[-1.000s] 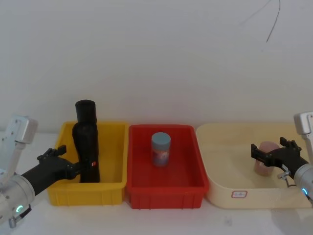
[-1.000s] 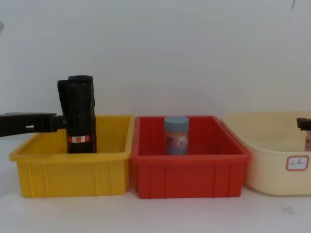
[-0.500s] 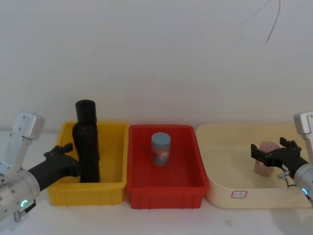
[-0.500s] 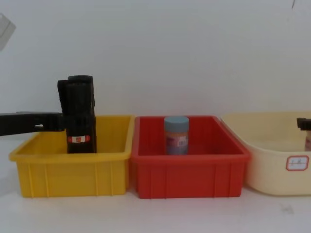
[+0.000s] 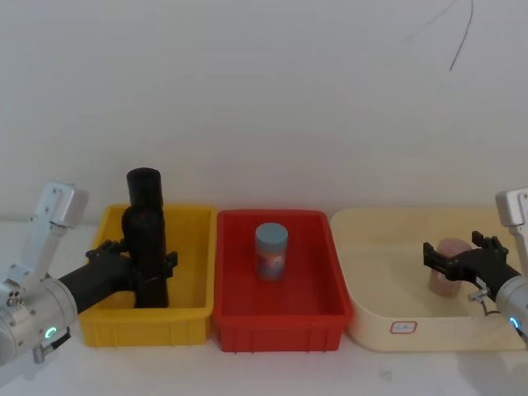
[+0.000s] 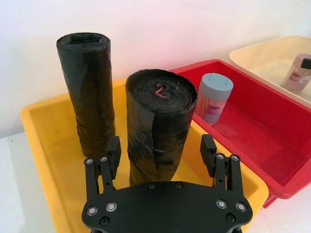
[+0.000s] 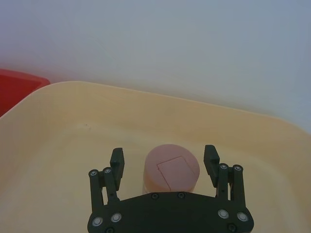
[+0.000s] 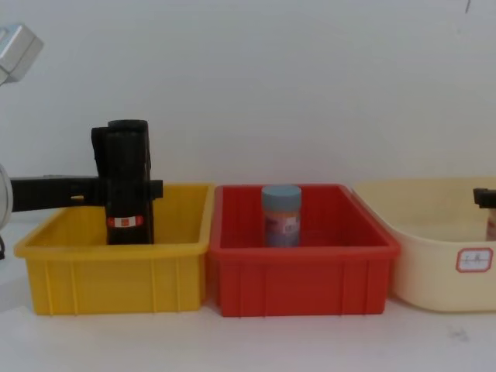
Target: Pick up the garbage bag with the one hand and transfer it to the other hand.
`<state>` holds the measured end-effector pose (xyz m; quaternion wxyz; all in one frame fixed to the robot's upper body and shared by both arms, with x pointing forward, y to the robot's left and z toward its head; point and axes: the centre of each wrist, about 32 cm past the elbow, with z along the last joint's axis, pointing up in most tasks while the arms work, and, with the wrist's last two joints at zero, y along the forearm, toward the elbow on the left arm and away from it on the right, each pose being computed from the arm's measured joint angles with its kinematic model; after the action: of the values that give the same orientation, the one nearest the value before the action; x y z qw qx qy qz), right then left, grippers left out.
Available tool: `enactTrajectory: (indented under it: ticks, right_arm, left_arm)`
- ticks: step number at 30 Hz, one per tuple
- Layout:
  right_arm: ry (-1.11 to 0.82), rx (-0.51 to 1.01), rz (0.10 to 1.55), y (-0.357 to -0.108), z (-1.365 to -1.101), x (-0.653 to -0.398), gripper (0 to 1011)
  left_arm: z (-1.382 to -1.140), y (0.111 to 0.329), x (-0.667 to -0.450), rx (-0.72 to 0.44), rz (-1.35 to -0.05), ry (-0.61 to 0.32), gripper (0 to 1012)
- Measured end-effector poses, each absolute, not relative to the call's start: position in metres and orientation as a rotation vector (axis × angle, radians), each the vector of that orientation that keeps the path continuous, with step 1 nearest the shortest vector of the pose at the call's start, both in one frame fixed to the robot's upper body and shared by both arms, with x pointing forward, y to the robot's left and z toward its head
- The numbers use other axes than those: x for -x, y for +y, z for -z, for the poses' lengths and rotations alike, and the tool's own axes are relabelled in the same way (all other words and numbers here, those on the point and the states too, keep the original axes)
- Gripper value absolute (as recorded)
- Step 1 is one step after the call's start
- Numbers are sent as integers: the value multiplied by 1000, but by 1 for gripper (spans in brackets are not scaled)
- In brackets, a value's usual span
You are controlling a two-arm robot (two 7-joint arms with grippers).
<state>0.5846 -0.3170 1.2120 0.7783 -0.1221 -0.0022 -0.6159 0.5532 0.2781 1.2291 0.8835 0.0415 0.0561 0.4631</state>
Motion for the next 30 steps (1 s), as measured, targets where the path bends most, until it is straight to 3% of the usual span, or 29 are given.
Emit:
enactTrajectory:
  ticks: [30]
  right_arm:
    - [-5,264,1332,-317,-1212,-585,1001]
  left_arm:
    - [-1240,271,-561,-98,-998,83,1001]
